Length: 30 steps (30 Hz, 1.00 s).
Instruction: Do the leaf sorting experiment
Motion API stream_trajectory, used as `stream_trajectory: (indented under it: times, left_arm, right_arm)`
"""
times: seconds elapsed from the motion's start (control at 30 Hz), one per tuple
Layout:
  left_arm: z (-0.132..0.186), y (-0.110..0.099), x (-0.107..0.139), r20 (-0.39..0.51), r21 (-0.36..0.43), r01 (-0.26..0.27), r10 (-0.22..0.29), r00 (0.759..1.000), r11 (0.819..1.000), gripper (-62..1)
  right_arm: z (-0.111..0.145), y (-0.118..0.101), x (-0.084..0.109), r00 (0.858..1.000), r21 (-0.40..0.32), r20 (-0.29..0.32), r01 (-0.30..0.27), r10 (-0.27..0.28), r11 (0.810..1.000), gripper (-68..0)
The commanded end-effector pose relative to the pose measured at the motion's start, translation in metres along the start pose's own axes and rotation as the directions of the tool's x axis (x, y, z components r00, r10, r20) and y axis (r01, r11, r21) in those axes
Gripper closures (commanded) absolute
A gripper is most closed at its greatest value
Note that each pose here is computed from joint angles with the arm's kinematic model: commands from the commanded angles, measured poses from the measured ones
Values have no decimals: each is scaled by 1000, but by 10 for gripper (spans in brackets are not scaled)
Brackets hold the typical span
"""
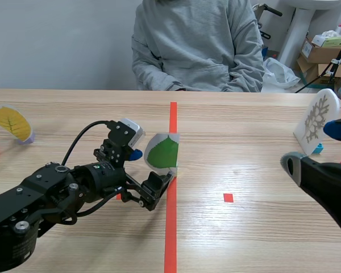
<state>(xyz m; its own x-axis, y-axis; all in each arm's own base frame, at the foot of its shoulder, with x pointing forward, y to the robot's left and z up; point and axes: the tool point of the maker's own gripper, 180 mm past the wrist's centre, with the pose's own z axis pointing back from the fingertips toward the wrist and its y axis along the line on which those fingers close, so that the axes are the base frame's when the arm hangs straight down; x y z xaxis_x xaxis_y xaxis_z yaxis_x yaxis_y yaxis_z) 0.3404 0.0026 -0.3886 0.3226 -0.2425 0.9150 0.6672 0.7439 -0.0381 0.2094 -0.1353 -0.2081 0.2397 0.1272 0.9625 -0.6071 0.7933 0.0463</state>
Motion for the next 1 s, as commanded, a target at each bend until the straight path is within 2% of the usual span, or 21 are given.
stream_trajectory:
  times: [0.0, 0.07, 0.13, 0.33, 0.57, 0.7, 0.97]
  left_arm:
    - [1, 4, 16, 48, 7, 3, -3, 999, 1000, -585]
    - [0, 4, 16, 49, 7, 0, -1, 999, 1000, -571]
    - [0, 4, 16, 52, 8, -5, 5, 999, 1000, -522]
    - [0, 2, 18, 59, -2, -10, 10, 998, 1000, -284]
    - [-5, -8, 24, 76, -21, -28, 30, 997, 999, -171]
    - [-6, -12, 26, 81, -31, -33, 36, 996, 999, -70]
    - [-7, -12, 25, 78, -32, -33, 36, 996, 999, -40]
  right_arm:
    - [-1, -2, 10, 999, 4, 41, 6, -6, 1000, -566]
    - [-1, -1, 11, 999, 6, 51, 16, -16, 1000, -566]
    - [-1, -1, 13, 998, 8, 61, 29, -29, 1000, -566]
    - [0, 0, 16, 994, 19, 76, 75, -76, 997, -566]
    - [-1, 0, 12, 995, 20, 54, 79, -80, 997, -562]
    - [-1, 0, 11, 996, 20, 47, 79, -80, 997, -562]
    - [-1, 1, 10, 996, 20, 39, 79, -79, 997, -562]
